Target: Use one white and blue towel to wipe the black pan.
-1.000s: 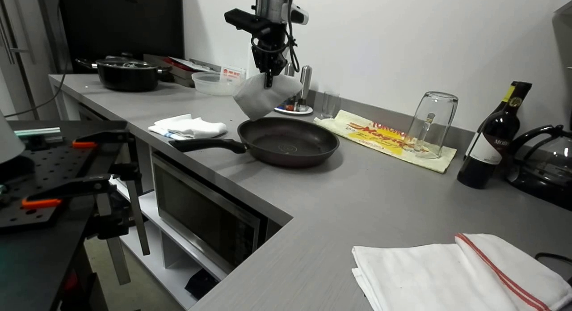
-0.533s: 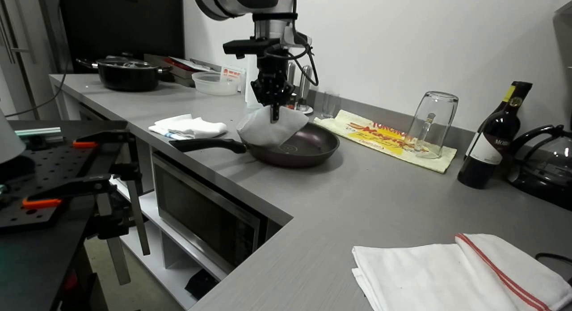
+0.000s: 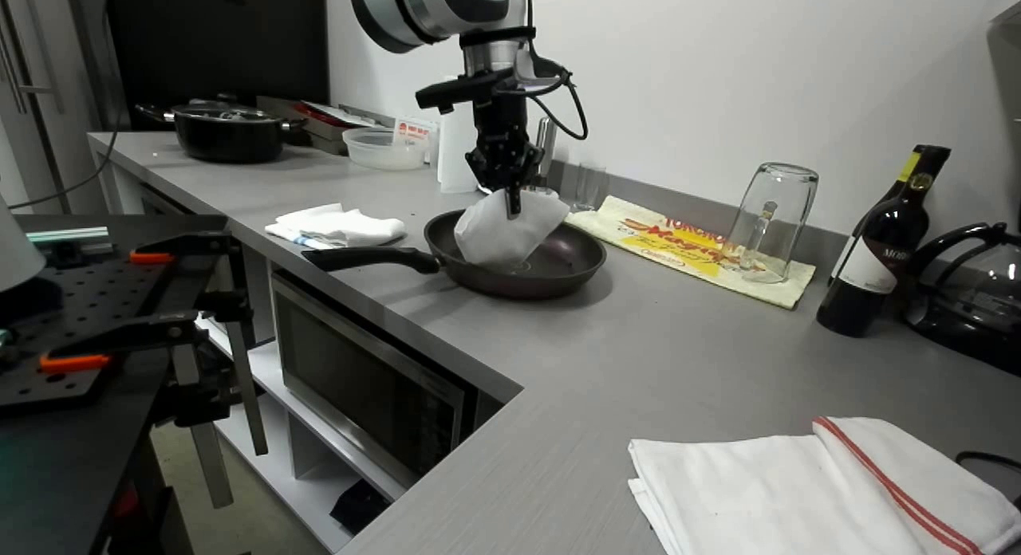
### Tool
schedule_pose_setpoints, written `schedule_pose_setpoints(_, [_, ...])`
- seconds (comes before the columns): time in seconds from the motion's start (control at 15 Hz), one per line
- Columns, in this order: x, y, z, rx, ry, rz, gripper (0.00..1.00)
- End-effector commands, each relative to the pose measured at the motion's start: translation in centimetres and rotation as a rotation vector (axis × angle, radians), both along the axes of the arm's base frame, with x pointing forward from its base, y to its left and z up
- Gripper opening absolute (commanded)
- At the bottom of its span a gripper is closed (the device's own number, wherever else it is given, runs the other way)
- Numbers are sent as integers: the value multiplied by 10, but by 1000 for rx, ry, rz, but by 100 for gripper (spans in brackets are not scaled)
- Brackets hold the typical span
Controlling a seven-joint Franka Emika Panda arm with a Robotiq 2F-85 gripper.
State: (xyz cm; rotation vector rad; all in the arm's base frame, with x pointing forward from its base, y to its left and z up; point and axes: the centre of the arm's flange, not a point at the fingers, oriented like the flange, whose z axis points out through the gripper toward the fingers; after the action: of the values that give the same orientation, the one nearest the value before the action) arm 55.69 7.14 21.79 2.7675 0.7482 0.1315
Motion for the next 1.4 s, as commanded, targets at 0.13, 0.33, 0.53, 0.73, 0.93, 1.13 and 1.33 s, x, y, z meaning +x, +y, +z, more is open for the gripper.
schedule_pose_setpoints(0.13, [35, -4, -13, -6, -114, -41, 4])
schedule_pose_setpoints(0.33, [51, -10, -22, -9, -153, -55, 4])
schedule_pose_setpoints(0.53, [60, -17, -35, -37, -173, -53, 4])
schedule_pose_setpoints(0.73, [66, -26, -51, -74, -178, -47, 4])
schedule_pose_setpoints(0.93, [66, -32, -67, -102, -169, -47, 4])
schedule_pose_setpoints(1.13, [65, -36, -82, -126, -160, -45, 4])
schedule_pose_setpoints(1.33, [64, -36, -97, -144, -148, -49, 4])
